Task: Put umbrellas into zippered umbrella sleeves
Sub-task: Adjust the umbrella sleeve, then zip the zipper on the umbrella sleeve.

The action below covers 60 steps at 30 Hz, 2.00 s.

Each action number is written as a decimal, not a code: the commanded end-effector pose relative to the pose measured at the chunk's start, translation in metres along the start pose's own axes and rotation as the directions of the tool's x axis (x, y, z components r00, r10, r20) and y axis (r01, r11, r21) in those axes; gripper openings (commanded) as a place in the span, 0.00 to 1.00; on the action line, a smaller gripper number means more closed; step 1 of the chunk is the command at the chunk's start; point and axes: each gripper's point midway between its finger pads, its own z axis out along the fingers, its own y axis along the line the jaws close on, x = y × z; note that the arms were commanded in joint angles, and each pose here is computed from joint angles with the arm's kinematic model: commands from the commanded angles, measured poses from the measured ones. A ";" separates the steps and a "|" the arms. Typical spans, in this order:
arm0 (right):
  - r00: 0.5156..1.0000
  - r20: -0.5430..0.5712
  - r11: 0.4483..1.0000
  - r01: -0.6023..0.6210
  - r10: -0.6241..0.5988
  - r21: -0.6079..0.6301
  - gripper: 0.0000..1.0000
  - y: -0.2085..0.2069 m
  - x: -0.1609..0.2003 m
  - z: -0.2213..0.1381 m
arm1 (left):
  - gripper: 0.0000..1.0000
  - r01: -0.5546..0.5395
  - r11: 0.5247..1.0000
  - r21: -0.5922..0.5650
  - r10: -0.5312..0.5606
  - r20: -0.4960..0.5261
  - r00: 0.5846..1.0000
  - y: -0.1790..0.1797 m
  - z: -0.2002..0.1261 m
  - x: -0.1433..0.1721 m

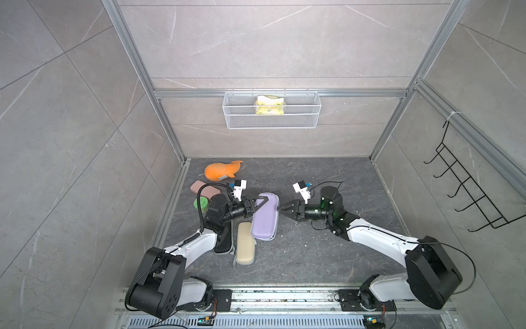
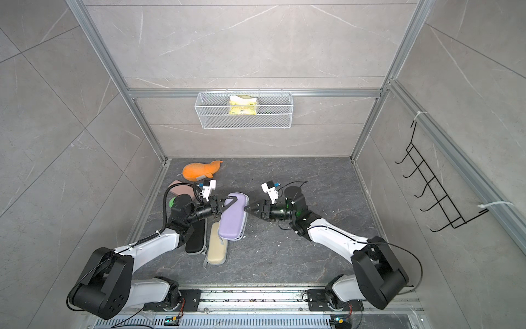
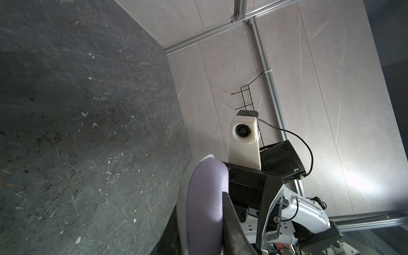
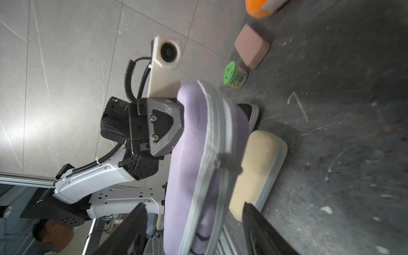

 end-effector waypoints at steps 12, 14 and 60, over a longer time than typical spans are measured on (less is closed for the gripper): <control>0.574 -0.340 0.396 0.791 -0.745 0.467 0.46 -0.047 -0.004 -0.005 | 0.05 -0.069 0.987 0.146 0.078 -0.057 0.995 -0.034 0.016 -0.007; 0.515 -0.358 0.329 0.822 -0.779 0.466 0.43 -0.044 -0.011 0.001 | 0.05 -0.067 0.987 0.145 0.078 -0.075 0.994 -0.034 0.018 -0.004; 0.133 -0.533 0.021 0.977 -0.836 0.211 0.00 -0.033 0.032 0.021 | 0.00 -0.205 0.978 0.043 0.209 -0.134 0.969 -0.025 0.027 -0.003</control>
